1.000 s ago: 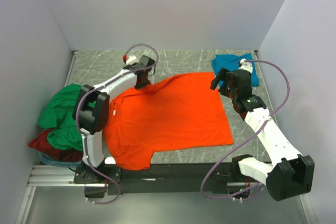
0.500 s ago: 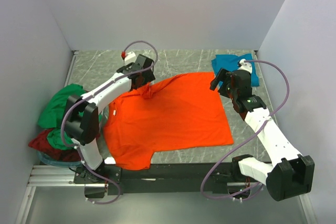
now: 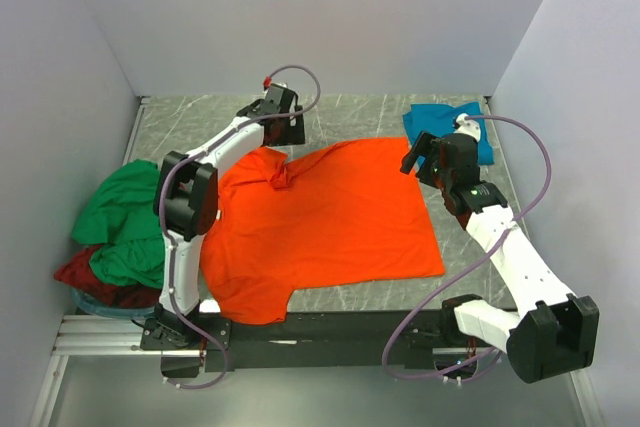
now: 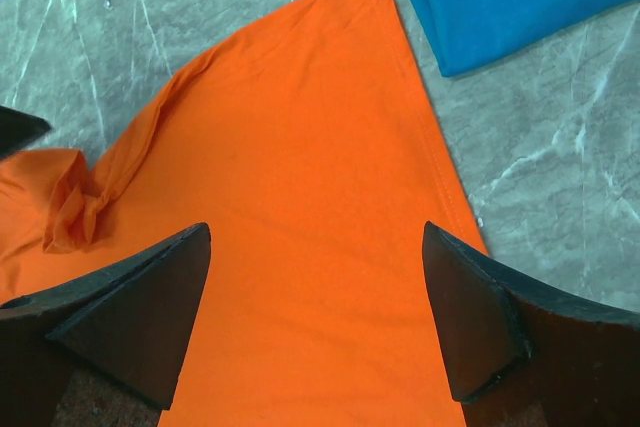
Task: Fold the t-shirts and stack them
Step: Flatten the tshirt out
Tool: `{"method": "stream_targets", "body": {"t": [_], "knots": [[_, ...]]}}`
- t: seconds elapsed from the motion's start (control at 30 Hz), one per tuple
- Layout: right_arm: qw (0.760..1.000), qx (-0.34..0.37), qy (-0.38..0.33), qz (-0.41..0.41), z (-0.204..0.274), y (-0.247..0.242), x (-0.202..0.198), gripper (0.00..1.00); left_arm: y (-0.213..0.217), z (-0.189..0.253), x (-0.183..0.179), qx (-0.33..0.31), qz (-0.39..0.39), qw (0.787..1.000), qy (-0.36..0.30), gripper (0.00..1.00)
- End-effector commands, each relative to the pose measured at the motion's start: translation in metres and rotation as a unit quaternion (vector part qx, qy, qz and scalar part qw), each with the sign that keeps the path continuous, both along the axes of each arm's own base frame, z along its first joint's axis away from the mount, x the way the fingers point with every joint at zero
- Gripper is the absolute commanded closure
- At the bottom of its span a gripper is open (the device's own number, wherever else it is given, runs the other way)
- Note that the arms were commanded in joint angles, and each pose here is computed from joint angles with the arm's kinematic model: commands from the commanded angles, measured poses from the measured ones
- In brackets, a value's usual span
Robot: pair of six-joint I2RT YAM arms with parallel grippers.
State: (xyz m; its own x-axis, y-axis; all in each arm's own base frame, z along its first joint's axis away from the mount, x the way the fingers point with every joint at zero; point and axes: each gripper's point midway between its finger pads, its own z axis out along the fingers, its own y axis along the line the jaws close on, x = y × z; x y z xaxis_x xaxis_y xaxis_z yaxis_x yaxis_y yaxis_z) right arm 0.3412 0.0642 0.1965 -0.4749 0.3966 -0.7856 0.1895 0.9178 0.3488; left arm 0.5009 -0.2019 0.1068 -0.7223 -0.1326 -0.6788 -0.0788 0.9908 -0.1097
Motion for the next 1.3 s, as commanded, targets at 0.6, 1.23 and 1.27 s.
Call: {"method": "stream_targets", "body": {"t": [0.6,1.23,1.27], "knots": [[1.0,-0.007,-0.003,-0.006,0.01,0.0,0.012,0.08,0.0,-0.041,0.011,0.096,-0.272,0.955,0.063,0.13],[1.0,-0.01,-0.006,-0.011,0.013,-0.002,0.013,0.09,-0.003,-0.063,-0.007,0.076,-0.28,0.951,0.107,0.62],[1.0,-0.01,-0.005,-0.011,0.012,-0.002,0.013,0.08,-0.003,-0.062,-0.008,0.075,-0.281,0.951,0.106,0.65]]}}
